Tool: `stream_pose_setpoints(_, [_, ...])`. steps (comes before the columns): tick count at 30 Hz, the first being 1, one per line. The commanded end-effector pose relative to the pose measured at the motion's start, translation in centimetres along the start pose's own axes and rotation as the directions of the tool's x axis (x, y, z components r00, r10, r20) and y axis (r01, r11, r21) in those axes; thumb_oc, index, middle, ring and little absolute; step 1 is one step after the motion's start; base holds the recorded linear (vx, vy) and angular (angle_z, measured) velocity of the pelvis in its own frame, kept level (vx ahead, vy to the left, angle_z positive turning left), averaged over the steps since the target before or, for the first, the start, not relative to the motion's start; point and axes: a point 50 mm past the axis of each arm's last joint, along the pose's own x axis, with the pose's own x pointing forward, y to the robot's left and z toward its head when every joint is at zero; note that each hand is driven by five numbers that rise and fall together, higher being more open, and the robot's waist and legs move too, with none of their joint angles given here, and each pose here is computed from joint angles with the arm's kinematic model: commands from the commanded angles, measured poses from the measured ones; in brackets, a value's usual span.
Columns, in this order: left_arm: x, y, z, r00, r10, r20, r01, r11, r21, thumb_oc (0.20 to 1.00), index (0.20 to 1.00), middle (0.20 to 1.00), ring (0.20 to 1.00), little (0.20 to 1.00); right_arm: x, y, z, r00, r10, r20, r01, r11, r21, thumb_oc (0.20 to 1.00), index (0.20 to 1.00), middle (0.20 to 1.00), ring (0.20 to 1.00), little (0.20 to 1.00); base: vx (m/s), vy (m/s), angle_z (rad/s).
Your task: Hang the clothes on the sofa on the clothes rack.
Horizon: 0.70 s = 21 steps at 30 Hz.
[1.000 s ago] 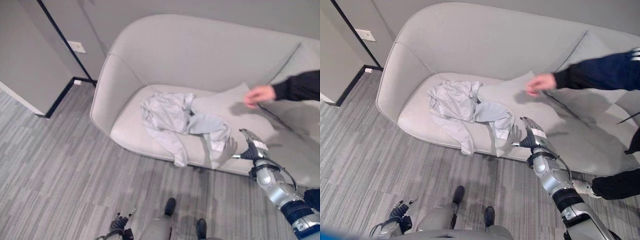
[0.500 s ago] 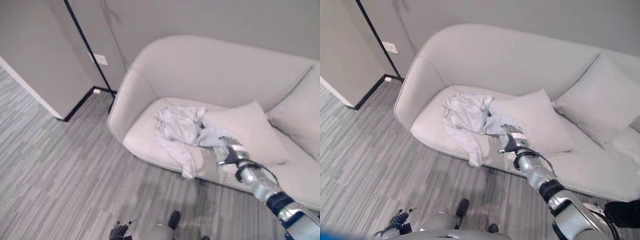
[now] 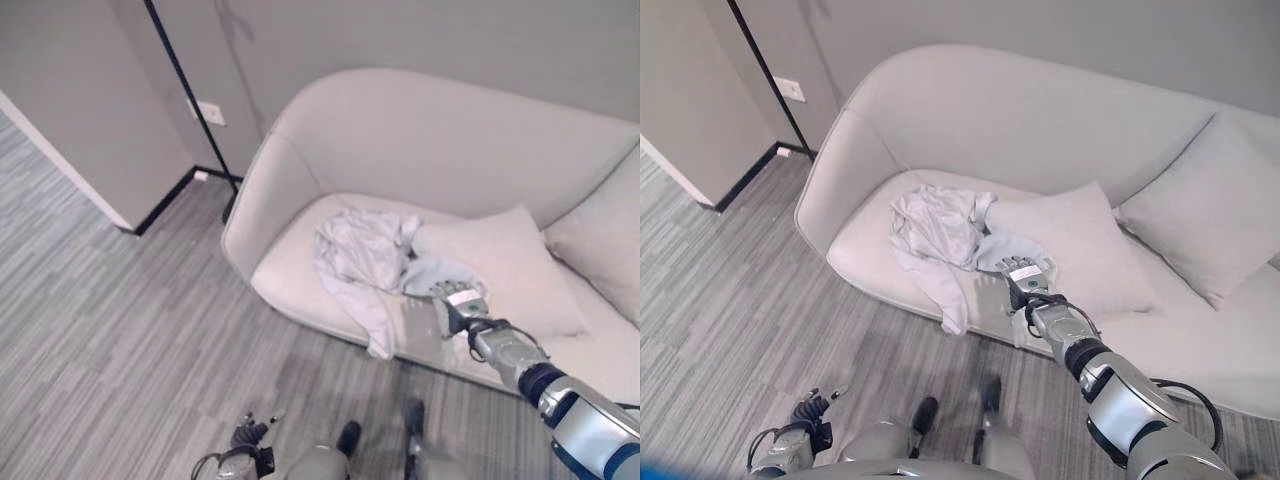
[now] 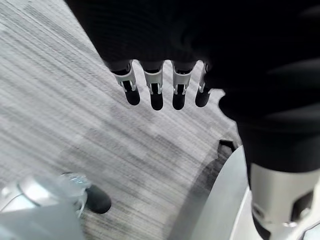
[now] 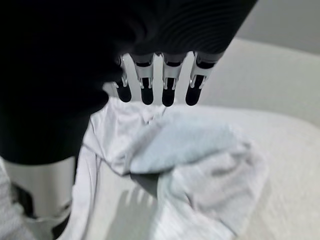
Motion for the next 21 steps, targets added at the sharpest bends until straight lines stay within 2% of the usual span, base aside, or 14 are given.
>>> stream_pose_setpoints(1, [0.0, 0.4, 0.1, 1.0, 0.0, 0.025, -0.002, 0.995, 0.095, 1.0, 1.0, 1.0, 1.0, 1.0, 0.5, -2.5, -3.4, 0.993, -0.08, -0.085, 0.073, 0.994, -0.084, 1.0, 1.0, 1.0, 1.0, 1.0, 0.13, -0.141, 1.0])
stream_pose_setpoints(5, [0.0, 0.1, 0.4, 0.999, 0.001, 0.038, -0.005, 0.995, 0.097, 1.0, 1.0, 1.0, 1.0, 1.0, 0.0, -1.4, -3.6, 0.994, -0.047, -0.094, 0.042, 0.998, -0.056, 1.0, 1.0, 1.0, 1.0, 1.0, 0.16, -0.212, 1.24])
stream_pose_setpoints(11, [-0.1, -0.7, 0.4, 0.999, -0.001, 0.051, -0.004, 0.996, 0.092, 1.0, 1.0, 1.0, 1.0, 1.0, -1.6, 0.1, -3.5, 0.994, -0.049, -0.094, 0.052, 0.998, 0.031, 1.0, 1.0, 1.0, 1.0, 1.0, 0.19, -0.157, 0.54])
stream_pose_setpoints(13, [-0.2, -1.6, 1.2, 0.996, -0.012, 0.088, 0.004, 0.996, 0.09, 1.0, 1.0, 1.0, 1.0, 1.0, -2.5, 0.1, -3.9, 0.99, -0.094, -0.106, 0.101, 0.993, 0.067, 1.0, 1.0, 1.0, 1.0, 1.0, 0.11, -0.025, 0.13])
stream_pose_setpoints(16, [-0.3, -2.3, 1.6, 0.991, -0.045, 0.123, 0.03, 0.992, 0.125, 1.0, 1.0, 1.0, 1.0, 1.0, -3.0, -0.1, -4.6, 0.983, -0.13, -0.13, 0.142, 0.986, 0.087, 1.0, 1.0, 1.0, 1.0, 1.0, 0.07, 0.055, 0.25])
stream_pose_setpoints(21, [0.0, -1.0, 2.7, 0.986, -0.007, 0.164, -0.018, 0.988, 0.152, 1.0, 1.0, 1.0, 1.0, 1.0, -2.6, -2.1, -5.8, 0.962, -0.213, -0.17, 0.233, 0.966, 0.11, 1.0, 1.0, 1.0, 1.0, 1.0, 0.13, 0.249, 0.76])
